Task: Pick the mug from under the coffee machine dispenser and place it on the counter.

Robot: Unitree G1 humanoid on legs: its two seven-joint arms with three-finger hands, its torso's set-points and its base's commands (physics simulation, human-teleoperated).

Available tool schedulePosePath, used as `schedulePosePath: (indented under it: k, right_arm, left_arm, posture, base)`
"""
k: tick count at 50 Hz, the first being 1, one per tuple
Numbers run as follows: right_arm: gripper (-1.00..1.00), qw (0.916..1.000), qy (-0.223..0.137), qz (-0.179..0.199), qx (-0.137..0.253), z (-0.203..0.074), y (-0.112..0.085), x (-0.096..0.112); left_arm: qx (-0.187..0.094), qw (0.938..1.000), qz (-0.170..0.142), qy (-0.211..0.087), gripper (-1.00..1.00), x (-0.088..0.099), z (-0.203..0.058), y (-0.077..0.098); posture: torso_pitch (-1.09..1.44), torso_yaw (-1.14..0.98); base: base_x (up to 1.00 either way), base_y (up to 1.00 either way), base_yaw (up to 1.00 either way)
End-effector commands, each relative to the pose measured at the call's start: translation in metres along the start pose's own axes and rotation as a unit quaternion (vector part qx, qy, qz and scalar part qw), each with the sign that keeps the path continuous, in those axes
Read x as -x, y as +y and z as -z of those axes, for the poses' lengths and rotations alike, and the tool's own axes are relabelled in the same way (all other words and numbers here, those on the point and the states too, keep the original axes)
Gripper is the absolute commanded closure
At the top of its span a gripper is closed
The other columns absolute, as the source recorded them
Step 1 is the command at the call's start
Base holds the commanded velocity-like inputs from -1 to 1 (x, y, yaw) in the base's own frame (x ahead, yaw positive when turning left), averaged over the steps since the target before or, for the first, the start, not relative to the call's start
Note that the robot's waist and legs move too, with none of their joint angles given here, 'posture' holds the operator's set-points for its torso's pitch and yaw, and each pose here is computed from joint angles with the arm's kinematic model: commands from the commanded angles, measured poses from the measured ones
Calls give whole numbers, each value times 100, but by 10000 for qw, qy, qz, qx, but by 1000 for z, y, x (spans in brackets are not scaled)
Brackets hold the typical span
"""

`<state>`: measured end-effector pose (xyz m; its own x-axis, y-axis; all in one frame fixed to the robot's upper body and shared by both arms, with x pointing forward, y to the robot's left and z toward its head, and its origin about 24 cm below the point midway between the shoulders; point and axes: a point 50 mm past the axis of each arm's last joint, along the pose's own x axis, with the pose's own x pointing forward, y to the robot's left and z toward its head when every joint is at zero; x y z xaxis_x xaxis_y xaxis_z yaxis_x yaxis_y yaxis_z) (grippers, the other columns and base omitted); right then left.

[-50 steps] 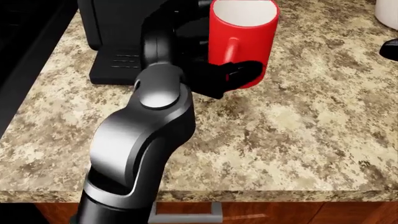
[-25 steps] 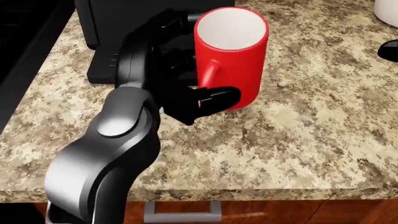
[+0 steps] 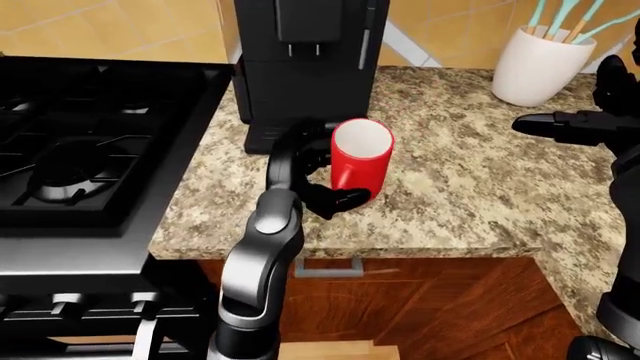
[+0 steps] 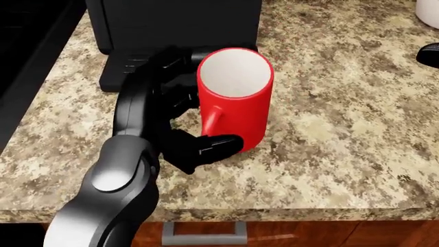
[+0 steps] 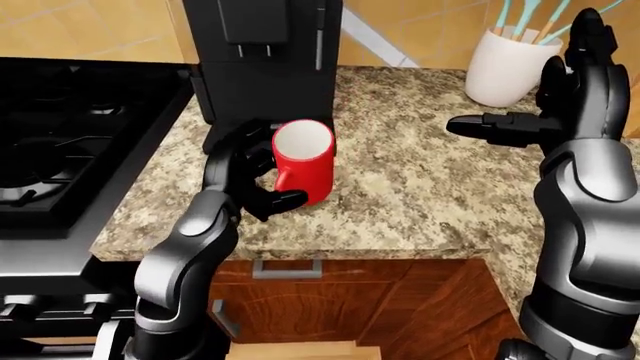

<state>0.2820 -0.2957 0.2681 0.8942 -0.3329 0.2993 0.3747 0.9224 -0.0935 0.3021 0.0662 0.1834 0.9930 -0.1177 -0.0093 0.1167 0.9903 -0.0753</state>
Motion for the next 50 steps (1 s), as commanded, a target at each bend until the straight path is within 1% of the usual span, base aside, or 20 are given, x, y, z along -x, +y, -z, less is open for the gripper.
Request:
schedulePosePath:
  k: [1,4,7,9,17,23,26,31,34,41,44,50]
  right_arm:
    - [-100,9988,-470,95,27,-20,-5,1]
    - [-100,9989,-468,95,26,-19,-4,1]
    - [-100,9989,-468,98,28,-20,-5,1]
    - [-100,9988,-472,96,27,-20,-4,1]
    - [-100,9988,-475,102,25,-21,-5,0]
    - [-100,9988,-478,107,14,-22,-6,0]
    - [-100,9988,-481,107,13,-22,-6,1]
    - [-100,9988,-476,102,12,-21,-5,1]
    - [-100,9988,-476,105,13,-21,-6,1]
    - [-100,9988,-472,97,12,-21,-6,2]
    - [-100,9988,-471,99,12,-20,-6,2]
    - [-100,9988,-472,102,10,-20,-6,1]
  left_arm:
    - [105,9982,185,-569,100,5,-21,-7]
    - [112,9981,185,-570,100,5,-21,-7]
    - [208,9981,277,-508,100,12,-20,-10]
    - [200,9981,319,-481,100,16,-20,-12]
    - [239,9977,446,-455,100,20,-18,-17]
    - [232,9975,519,-428,100,19,-11,-20]
    - [226,9975,548,-378,100,15,-3,-21]
    - [163,9971,622,-405,100,10,1,-28]
    - [171,9970,652,-384,100,7,5,-31]
    - [150,9968,686,-372,100,3,13,-33]
    - [146,9967,717,-339,100,2,17,-35]
    - [102,9964,822,-165,100,3,29,-39]
  posture:
    - [0,0]
    - [0,0]
    - [0,0]
    - [0,0]
    - [0,0]
    - [0,0]
    - [0,0]
    - [0,0]
    - [0,0]
    - [0,0]
    - [0,0]
    - [0,0]
  base:
    - [0,0,0]
    - [0,0,0]
    - [0,0,0]
    - [0,0,0]
    - [0,0,0]
    - [0,0,0]
    - [0,0,0]
    - [0,0,0]
    - [0,0,0]
    - [0,0,0]
    - [0,0,0]
    - [0,0,0]
